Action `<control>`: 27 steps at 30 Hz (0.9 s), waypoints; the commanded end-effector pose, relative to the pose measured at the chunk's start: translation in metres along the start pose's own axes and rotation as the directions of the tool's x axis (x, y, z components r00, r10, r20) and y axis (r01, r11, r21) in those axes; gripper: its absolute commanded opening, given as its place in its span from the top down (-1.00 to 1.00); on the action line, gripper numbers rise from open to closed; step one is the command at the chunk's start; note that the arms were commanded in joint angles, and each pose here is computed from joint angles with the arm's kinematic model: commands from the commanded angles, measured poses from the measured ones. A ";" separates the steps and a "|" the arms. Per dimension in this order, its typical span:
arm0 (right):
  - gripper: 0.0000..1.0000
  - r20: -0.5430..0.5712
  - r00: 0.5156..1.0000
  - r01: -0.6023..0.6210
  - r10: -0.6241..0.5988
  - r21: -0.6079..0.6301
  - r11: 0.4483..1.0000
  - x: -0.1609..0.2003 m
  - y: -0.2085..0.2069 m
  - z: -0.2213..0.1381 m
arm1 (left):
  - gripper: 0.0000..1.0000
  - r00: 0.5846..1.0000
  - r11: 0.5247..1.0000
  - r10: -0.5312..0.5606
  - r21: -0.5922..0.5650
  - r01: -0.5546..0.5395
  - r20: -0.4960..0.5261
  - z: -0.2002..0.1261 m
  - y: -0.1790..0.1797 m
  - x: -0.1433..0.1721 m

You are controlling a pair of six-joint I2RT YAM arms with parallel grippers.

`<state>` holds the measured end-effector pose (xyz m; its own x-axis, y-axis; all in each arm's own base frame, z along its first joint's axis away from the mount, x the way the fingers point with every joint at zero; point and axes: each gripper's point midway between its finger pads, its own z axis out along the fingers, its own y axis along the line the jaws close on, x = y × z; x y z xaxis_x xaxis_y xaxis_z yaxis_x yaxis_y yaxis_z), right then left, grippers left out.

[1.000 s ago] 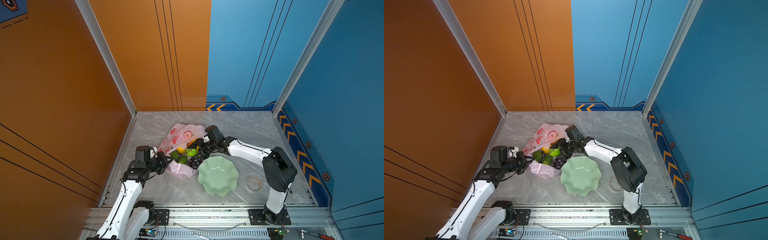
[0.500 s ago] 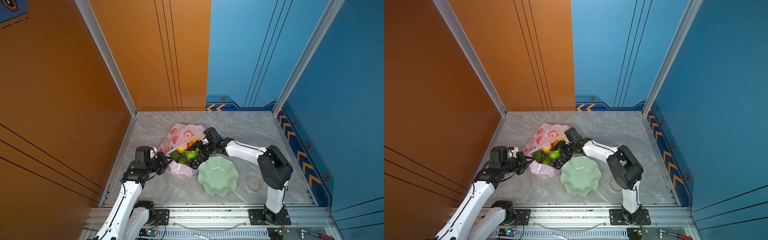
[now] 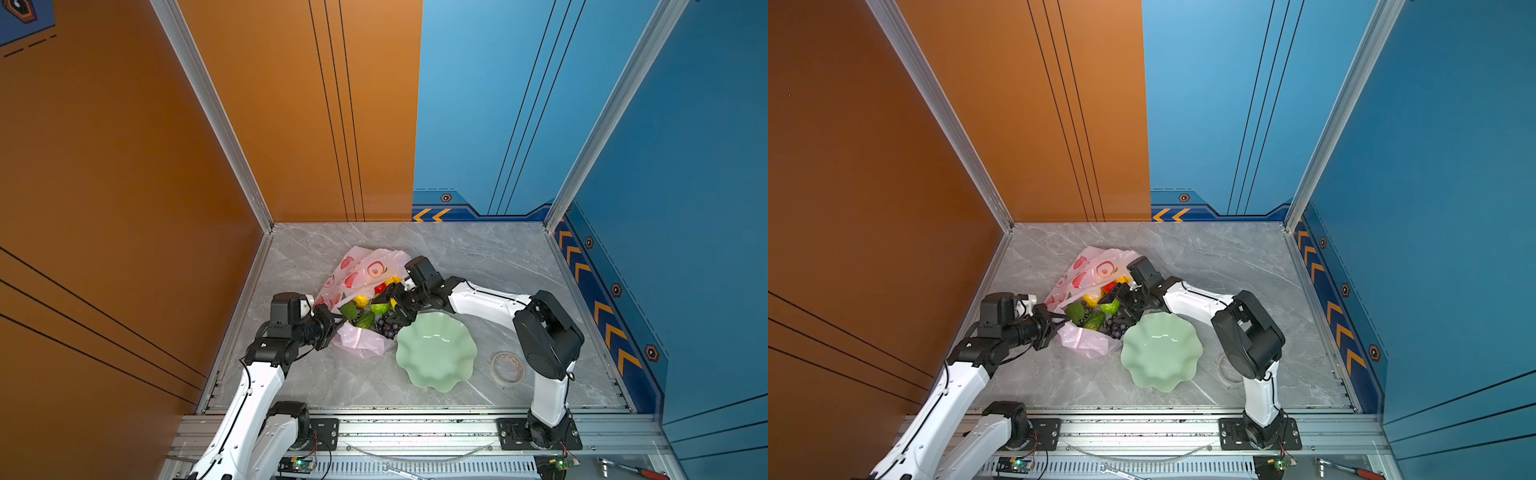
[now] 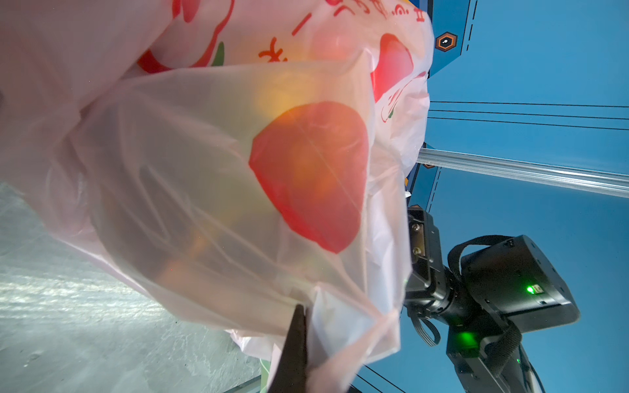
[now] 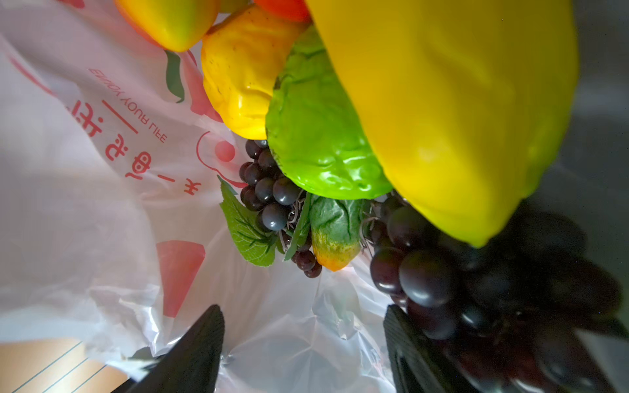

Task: Place the fruits into the plastic bag
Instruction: Place the fruit in the plastic bag.

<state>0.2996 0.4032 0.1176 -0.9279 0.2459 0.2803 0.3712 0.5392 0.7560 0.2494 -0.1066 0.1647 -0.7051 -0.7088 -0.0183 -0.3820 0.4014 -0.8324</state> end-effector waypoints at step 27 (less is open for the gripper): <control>-0.46 0.028 0.979 0.196 -0.200 0.111 0.974 0.008 0.010 -0.024 | 1.00 1.000 1.000 -0.008 -0.024 0.008 0.005 0.001 0.010 0.002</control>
<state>0.2987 0.4020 0.1260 -0.9601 0.1959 0.1998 0.2785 0.6011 0.7491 0.2493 -0.1066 0.1643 -0.7050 -0.7090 -0.0177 -0.3830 0.4016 -0.8319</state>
